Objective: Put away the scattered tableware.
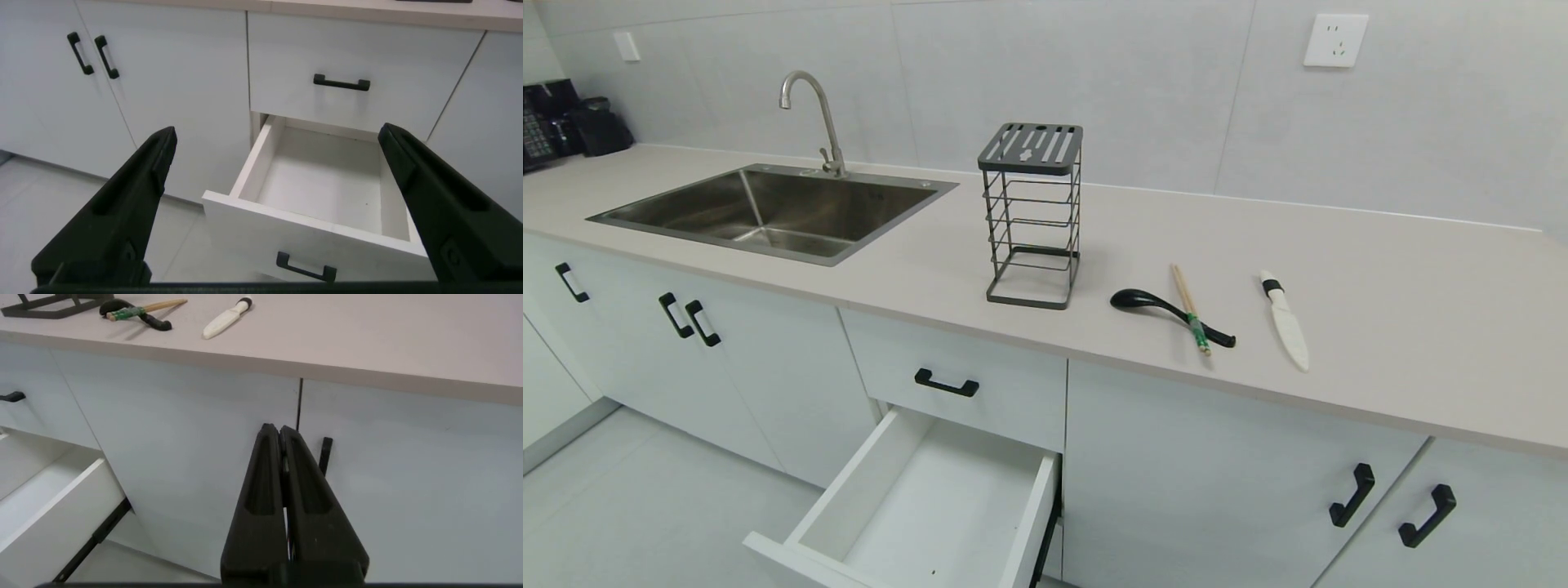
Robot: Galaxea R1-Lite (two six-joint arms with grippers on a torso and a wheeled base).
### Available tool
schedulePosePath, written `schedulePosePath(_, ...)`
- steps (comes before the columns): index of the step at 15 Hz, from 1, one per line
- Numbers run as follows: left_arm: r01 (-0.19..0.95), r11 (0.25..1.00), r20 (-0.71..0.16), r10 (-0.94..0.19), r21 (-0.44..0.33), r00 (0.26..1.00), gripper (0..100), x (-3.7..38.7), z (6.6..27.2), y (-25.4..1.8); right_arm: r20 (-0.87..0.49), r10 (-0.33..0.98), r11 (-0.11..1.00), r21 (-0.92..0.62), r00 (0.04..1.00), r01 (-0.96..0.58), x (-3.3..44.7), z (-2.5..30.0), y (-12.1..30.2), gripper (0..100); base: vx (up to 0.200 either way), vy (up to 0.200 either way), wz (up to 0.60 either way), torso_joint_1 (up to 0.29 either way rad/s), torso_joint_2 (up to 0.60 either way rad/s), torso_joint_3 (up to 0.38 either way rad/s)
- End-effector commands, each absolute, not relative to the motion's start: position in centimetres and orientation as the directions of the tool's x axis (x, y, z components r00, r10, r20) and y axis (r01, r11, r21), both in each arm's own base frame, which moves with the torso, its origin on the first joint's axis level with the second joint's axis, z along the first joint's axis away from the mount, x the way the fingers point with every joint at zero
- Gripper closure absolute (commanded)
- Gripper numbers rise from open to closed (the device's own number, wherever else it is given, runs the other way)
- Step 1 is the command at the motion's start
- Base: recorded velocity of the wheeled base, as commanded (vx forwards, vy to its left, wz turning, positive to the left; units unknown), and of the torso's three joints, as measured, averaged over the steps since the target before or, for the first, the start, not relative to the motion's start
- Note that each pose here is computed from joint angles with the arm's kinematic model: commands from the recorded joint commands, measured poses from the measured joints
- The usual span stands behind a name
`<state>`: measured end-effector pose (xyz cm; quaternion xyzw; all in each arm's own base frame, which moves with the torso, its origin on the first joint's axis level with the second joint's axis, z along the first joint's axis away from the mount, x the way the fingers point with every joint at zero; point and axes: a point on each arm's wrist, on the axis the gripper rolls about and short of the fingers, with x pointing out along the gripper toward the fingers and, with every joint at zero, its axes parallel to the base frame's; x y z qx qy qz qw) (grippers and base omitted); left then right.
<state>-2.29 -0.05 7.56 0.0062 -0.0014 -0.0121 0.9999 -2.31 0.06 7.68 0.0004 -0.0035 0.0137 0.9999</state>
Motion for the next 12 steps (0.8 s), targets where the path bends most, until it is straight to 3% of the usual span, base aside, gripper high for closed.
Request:
schedulePosePath(1, 0.025, 1.0, 0.002, -0.025, 0.012, 1.0, 0, -2.3, 7.6, -0.1, 0.006, 0.028, 1.0, 0.0, 1.0, -0.028, -2.3, 7.7, 0.1, 0, 0.0, 0.0, 0.0, 0.0, 0.0, 0.0)
schedulePosePath(2, 0.023, 1.0, 0.002, -0.023, 0.012, 1.0, 0, -2.3, 7.6, -0.1, 0.156, 0.026, 1.0, -0.003, 0.987, -0.026, -2.6, 9.6, 0.1, 0, 0.0, 0.0, 0.0, 0.0, 0.0, 0.0)
schedulePosePath(5, 0.025, 1.0, 0.002, -0.025, 0.012, 1.0, 0, -2.3, 7.6, -0.1, 0.234, 0.122, 0.992, -0.022, 0.965, -0.121, -3.7, 12.3, 0.3, 0, 0.0, 0.0, 0.0, 0.0, 0.0, 0.0)
schedulePosePath(8, 0.025, 1.0, 0.002, -0.025, 0.012, 1.0, 0, -2.3, 7.6, -0.1, 0.192, 0.261, 0.965, -0.06, 0.946, -0.254, -3.4, 15.5, 0.6, 0, 0.0, 0.0, 0.0, 0.0, 0.0, 0.0)
schedulePosePath(12, 0.025, 1.0, 0.002, -0.025, 0.012, 1.0, 0, -2.3, 7.6, -0.1, 0.068, 0.381, 0.924, -0.055, 0.922, -0.378, -1.2, 16.9, 0.8, 0, 0.0, 0.0, 0.0, 0.0, 0.0, 0.0)
